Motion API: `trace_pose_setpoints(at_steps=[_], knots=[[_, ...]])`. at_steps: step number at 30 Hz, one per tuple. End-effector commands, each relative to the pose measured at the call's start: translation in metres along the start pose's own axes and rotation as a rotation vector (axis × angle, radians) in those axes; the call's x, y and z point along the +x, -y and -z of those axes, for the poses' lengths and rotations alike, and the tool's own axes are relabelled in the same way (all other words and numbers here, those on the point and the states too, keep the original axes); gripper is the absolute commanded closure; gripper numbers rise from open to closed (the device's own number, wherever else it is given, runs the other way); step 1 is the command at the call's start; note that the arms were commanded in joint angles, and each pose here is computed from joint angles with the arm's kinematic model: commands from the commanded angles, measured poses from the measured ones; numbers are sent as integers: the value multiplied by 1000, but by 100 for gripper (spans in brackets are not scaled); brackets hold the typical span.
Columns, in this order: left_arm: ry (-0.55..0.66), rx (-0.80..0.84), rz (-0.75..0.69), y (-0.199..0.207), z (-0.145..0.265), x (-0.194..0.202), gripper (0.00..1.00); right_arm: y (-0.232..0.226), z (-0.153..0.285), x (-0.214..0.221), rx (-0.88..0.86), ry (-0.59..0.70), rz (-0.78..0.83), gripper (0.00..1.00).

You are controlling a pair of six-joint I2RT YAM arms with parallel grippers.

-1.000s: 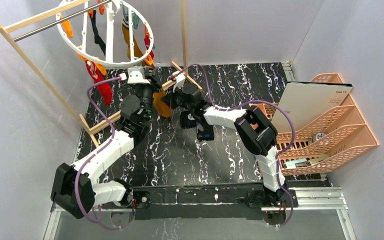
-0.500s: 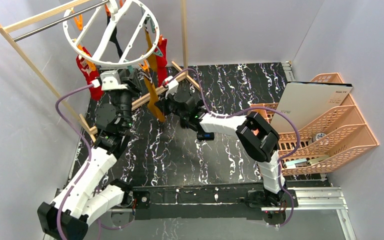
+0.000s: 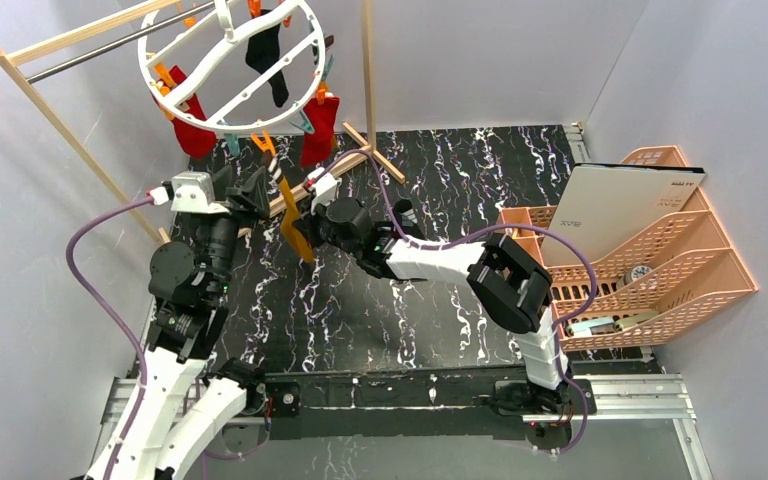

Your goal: Remove the socks clipped to the hanger

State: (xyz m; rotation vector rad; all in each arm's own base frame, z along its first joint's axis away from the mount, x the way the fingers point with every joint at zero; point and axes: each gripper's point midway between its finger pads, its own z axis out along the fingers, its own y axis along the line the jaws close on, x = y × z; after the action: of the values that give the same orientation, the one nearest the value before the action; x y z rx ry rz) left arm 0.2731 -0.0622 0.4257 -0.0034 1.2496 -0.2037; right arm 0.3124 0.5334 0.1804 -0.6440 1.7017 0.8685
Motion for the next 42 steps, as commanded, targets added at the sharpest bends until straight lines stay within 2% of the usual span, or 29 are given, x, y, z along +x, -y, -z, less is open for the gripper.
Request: trace_pose_setpoints(at_steps=[1,2,5,9,15,20,26,30,35,42], knots=[[-98,62,-23,6,16,15,38,-6,1,-32,10,53,2,99],[-114,70,-25,7,18,22,31,-7,1,-32,10,53,1,99],[-147,78,-29,8,21,36,19,-7,1,-32,9,52,1,99],[-174,80,-30,9,16,53,11,-7,1,-32,11,50,3,99],[-228,163,-15,24,-6,47,4,-7,4,-36,13,56,17,99],[-277,249,48,24,-33,28,3,-7,5,-35,11,54,19,99],[-248,219,77,9,-57,6,3,-6,7,-35,12,61,25,99],[-255,173,175,-12,-60,18,4,-5,9,-37,15,64,33,99],[-313,154,282,-22,-48,60,9,-1,12,-34,28,62,47,99],[-291,132,321,-24,-42,67,19,2,8,-26,38,51,37,99]])
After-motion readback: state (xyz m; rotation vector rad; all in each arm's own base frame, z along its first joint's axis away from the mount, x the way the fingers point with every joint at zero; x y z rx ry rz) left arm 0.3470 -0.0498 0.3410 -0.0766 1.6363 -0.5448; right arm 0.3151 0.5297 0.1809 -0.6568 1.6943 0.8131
